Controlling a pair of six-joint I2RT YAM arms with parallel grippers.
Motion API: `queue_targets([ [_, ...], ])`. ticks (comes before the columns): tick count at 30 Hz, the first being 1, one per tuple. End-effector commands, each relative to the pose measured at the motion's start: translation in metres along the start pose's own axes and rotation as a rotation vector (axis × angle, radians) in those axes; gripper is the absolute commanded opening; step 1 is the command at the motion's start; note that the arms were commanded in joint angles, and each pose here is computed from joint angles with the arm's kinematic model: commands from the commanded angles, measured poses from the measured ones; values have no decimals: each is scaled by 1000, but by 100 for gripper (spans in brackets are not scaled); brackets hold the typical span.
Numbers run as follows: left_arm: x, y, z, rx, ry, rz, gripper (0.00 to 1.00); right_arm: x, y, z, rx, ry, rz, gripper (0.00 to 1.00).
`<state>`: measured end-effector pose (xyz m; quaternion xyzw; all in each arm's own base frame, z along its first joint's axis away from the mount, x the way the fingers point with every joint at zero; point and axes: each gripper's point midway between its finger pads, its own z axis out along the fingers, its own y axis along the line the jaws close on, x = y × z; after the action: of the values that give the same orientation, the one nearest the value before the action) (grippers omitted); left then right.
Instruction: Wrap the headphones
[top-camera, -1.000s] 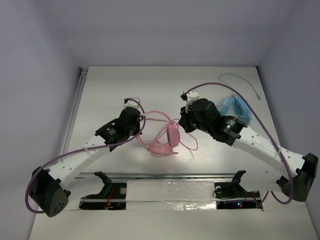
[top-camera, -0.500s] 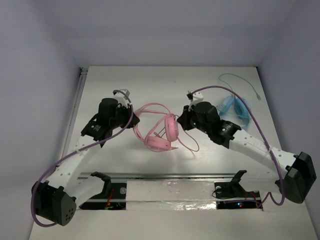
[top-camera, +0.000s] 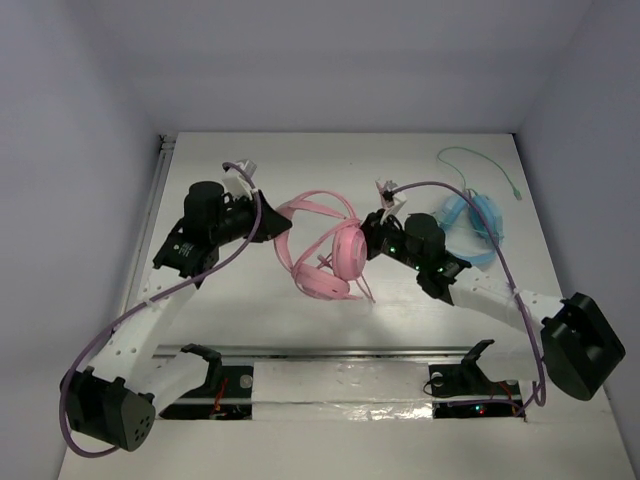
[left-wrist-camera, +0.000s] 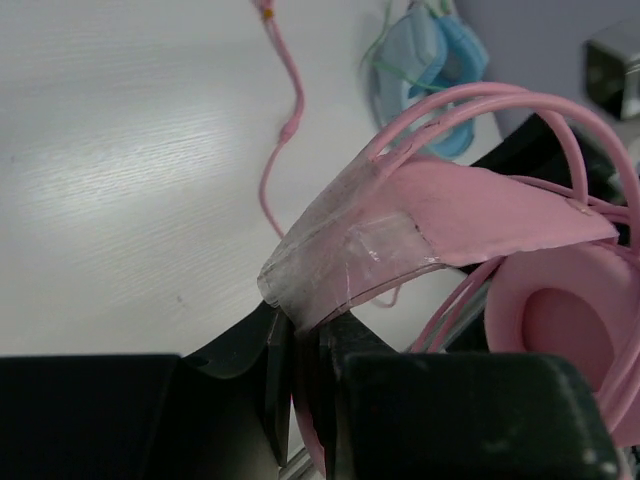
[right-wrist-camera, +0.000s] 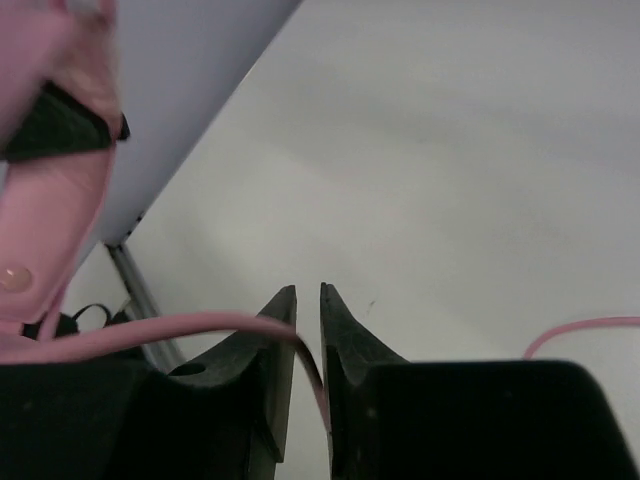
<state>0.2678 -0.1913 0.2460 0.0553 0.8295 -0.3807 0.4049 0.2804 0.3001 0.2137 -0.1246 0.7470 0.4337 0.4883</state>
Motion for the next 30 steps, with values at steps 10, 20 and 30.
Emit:
queue_targets([
  [10,-84,-77,-24,253,-191,-76,0,16,15,9,-180,-47,22,25],
  [20,-123,-92,-44,348,-273,-152,0,33,5,6,-171,-54,51,36],
  [30,-144,-111,-66,414,-321,-203,0,27,7,12,-204,-101,20,40],
])
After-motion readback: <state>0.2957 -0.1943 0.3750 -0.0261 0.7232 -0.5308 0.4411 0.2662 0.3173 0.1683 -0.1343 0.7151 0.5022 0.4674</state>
